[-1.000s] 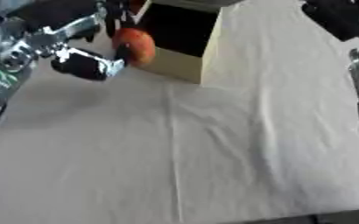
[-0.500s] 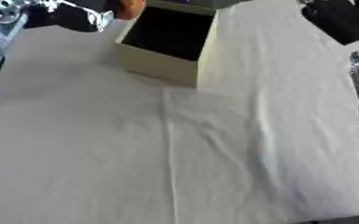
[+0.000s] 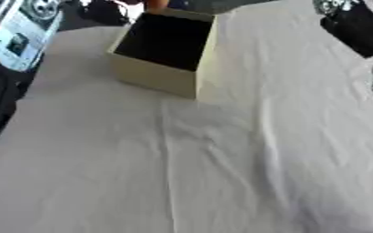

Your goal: Pick up objects on the table and place them in the box.

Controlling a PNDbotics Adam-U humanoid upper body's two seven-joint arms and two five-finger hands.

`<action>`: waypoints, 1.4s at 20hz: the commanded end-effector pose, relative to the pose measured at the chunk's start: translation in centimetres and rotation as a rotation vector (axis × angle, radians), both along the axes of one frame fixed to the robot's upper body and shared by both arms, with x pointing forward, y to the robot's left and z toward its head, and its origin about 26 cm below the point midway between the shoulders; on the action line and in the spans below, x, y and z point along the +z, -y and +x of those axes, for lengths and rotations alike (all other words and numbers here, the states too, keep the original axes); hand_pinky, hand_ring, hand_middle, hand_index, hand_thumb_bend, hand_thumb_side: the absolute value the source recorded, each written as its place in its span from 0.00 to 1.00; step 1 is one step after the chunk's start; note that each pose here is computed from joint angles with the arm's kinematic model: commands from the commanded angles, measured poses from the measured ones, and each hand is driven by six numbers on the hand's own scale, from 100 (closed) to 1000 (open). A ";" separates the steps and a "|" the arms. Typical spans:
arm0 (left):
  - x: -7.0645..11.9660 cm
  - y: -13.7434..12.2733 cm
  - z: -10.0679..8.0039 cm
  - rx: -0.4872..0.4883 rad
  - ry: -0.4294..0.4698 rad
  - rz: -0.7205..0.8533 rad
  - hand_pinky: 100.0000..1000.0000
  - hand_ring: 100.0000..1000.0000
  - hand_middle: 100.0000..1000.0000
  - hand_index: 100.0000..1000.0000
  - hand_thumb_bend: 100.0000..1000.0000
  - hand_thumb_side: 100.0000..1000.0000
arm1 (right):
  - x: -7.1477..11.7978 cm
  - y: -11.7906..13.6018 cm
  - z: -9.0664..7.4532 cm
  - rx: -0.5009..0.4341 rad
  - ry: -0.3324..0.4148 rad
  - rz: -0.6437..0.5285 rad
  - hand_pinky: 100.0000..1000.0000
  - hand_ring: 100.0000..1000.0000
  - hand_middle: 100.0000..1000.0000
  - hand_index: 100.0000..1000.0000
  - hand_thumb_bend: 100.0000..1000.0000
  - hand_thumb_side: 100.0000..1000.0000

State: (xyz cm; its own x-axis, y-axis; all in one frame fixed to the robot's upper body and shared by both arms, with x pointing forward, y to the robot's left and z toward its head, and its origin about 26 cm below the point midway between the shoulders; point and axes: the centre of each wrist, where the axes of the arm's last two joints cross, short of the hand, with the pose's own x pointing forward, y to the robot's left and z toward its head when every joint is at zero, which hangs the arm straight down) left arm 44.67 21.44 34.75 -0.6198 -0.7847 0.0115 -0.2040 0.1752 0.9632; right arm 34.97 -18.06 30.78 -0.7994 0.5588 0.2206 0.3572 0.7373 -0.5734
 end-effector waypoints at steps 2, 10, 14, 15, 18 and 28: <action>0.9 -0.8 1.2 0.022 0.050 -0.009 0.35 0.52 0.58 0.68 0.00 0.23 | 1.3 -0.5 -0.7 0.025 0.047 0.001 0.81 0.74 0.54 0.77 0.00 0.69; -0.7 -2.2 3.9 0.061 0.067 -0.027 0.35 0.53 0.58 0.68 0.00 0.25 | 1.7 -1.0 -0.9 0.048 0.059 0.003 0.81 0.74 0.53 0.77 0.00 0.70; -1.4 -2.6 4.5 0.086 0.067 -0.013 0.36 0.53 0.59 0.69 0.00 0.18 | 1.7 -1.0 -0.9 0.051 0.059 0.005 0.80 0.74 0.53 0.77 0.00 0.70; -1.5 -2.7 4.6 0.096 0.068 -0.008 0.38 0.55 0.59 0.69 0.00 0.11 | 1.7 -1.0 -0.9 0.052 0.059 0.005 0.80 0.74 0.53 0.77 0.00 0.70; -1.8 -2.7 4.7 0.106 0.078 0.022 0.48 0.64 0.64 0.74 0.00 0.06 | 1.7 -1.0 -0.9 0.049 0.057 0.007 0.80 0.74 0.53 0.77 0.00 0.70; -2.2 -3.1 4.9 0.123 0.124 0.120 0.59 0.75 0.75 0.85 0.19 0.26 | 1.4 -0.8 -0.9 0.048 0.049 0.019 0.80 0.73 0.53 0.77 0.00 0.70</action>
